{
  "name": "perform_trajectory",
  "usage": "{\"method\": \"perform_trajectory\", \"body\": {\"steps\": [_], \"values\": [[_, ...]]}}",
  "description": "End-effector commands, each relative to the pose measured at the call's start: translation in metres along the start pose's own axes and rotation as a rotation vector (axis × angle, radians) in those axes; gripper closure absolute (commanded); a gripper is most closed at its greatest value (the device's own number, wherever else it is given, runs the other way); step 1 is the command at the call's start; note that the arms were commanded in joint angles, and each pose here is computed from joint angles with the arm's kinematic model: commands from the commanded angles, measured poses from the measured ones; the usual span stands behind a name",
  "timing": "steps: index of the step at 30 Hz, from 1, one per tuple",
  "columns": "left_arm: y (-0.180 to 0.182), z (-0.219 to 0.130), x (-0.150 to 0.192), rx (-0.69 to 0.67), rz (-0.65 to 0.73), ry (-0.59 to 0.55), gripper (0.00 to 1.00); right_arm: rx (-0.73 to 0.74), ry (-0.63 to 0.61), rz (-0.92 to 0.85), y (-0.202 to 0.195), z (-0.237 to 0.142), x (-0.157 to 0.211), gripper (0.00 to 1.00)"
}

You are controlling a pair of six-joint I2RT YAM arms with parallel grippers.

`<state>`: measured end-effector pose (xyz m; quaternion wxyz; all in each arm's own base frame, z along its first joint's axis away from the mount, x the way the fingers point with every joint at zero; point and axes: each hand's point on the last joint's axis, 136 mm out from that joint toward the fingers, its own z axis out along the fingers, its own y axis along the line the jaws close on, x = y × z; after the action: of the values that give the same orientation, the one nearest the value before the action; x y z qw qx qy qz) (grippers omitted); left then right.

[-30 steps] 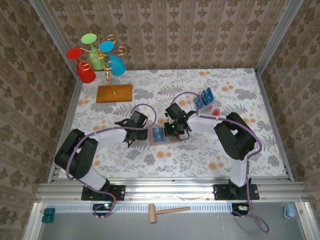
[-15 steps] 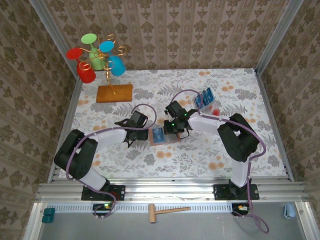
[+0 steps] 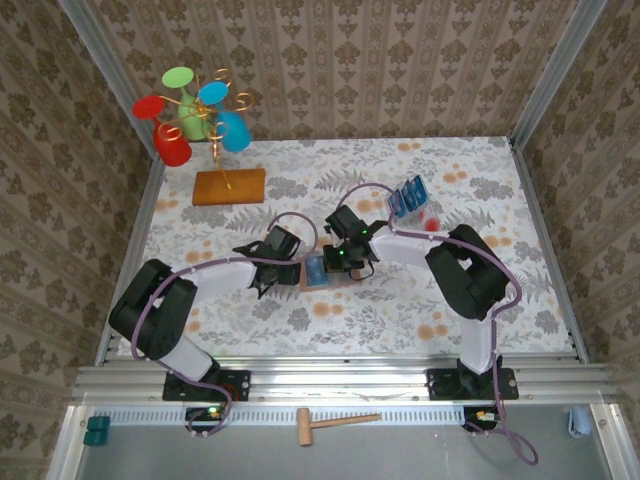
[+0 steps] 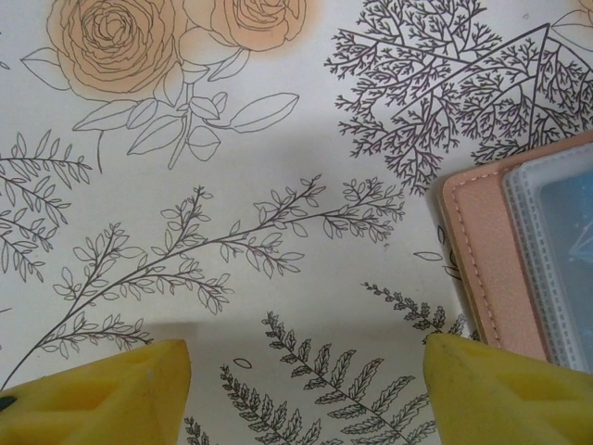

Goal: Put the credit cards into the card holder

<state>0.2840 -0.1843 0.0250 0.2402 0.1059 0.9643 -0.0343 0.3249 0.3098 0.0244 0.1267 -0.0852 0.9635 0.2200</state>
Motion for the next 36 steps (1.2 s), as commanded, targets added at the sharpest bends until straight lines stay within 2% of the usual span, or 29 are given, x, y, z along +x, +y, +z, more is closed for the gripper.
{"method": "perform_trajectory", "body": {"steps": [1,9,13,16,20,25,28,29,32,36], "values": [[-0.001,0.002,0.004,0.002,-0.009,0.006,0.31,-0.018,0.007,0.005,0.008,0.004,-0.001,0.98],[-0.001,0.003,0.004,0.004,-0.011,0.005,0.31,-0.017,0.005,-0.008,0.012,0.001,-0.002,0.98],[0.002,-0.001,0.0,-0.003,-0.021,-0.006,0.31,-0.004,-0.029,-0.022,0.011,-0.017,-0.009,0.98],[0.006,-0.011,-0.009,0.022,-0.06,-0.036,0.31,0.014,-0.065,-0.022,0.005,-0.036,-0.014,0.94],[0.007,-0.029,-0.023,0.069,-0.098,-0.088,0.3,0.056,-0.111,-0.011,-0.012,-0.06,-0.018,0.79],[-0.009,-0.038,-0.033,0.236,-0.181,-0.105,0.26,0.12,-0.162,0.021,-0.037,-0.083,-0.017,0.54],[-0.019,-0.037,-0.035,0.299,-0.202,-0.107,0.23,0.182,-0.182,0.041,-0.056,-0.093,-0.011,0.34],[-0.021,-0.036,-0.034,0.31,-0.204,-0.107,0.21,0.191,-0.183,0.046,-0.06,-0.093,-0.009,0.3],[-0.025,-0.03,-0.034,0.329,-0.214,-0.098,0.18,0.21,-0.162,0.063,-0.072,-0.087,-0.002,0.26],[-0.033,-0.023,-0.033,0.361,-0.227,-0.092,0.14,0.192,-0.127,0.074,-0.076,-0.069,0.004,0.26]]}}
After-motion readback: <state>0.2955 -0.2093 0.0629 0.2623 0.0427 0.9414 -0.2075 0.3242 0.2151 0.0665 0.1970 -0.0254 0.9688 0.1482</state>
